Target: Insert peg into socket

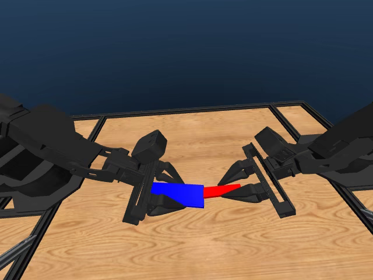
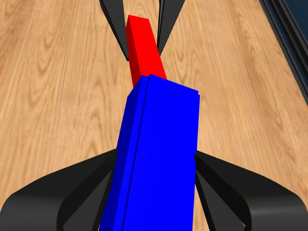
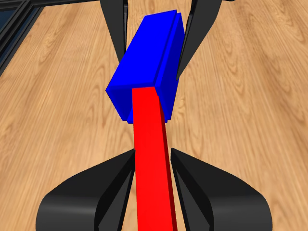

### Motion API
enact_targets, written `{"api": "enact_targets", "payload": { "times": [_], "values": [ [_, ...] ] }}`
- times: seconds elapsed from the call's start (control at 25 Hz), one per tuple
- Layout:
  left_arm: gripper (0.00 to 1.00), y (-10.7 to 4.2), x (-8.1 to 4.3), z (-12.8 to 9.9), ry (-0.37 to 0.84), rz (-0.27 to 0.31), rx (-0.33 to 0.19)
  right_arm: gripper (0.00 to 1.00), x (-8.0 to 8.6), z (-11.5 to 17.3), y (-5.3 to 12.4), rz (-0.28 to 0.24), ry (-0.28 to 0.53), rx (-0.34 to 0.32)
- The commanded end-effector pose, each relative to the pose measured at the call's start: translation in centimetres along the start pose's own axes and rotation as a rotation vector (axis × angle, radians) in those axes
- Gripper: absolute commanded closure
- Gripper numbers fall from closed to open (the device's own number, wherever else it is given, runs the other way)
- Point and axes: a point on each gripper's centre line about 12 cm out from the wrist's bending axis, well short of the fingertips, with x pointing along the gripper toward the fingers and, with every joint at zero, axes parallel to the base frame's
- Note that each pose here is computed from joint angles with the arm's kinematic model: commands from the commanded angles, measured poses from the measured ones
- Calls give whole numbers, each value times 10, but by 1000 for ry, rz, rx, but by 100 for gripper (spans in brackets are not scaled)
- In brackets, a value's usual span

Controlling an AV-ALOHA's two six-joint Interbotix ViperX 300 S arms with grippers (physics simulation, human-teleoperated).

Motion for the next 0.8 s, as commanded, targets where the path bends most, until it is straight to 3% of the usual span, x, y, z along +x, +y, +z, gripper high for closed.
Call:
{"api": "enact_targets", "payload": {
  "times": [0.04,0.08,0.12,0.16,0.2,0.24,0.28,0.4,0.44,0.48,0.52,0.56,0.6,0.64,0.8],
  "values": [
    [100,-7,12,3,125,-7,-22,100,4,14,2,39,23,61],
    [100,-9,11,10,119,-12,-32,100,3,38,5,62,-25,26],
    [100,-9,11,15,134,-9,-19,100,9,25,1,53,19,31],
    [100,-5,13,8,134,-1,-45,100,10,36,14,96,13,1],
    [100,-6,11,9,133,-1,-53,100,17,34,7,87,45,3],
    [100,-5,9,9,112,-5,-66,100,16,42,10,96,28,8],
    [100,-5,7,9,113,-4,-70,100,25,46,14,120,74,-10],
    [100,-1,0,15,45,-9,-109,100,37,50,16,126,83,-15],
    [100,0,-1,9,61,-6,-109,100,41,53,10,121,97,-8],
    [100,-3,-7,19,21,-18,-119,100,43,51,16,133,105,-4],
    [100,3,-7,5,37,-5,-124,100,42,62,18,138,83,7],
    [100,-5,-10,4,22,-27,-94,100,47,52,16,132,117,11],
    [100,2,-15,20,-42,-20,-144,100,47,61,16,135,97,25],
    [100,2,-16,14,-12,-15,-126,100,50,56,17,133,110,28],
    [100,3,-23,21,-65,-20,-140,100,52,60,18,138,122,44]
  ]
}}
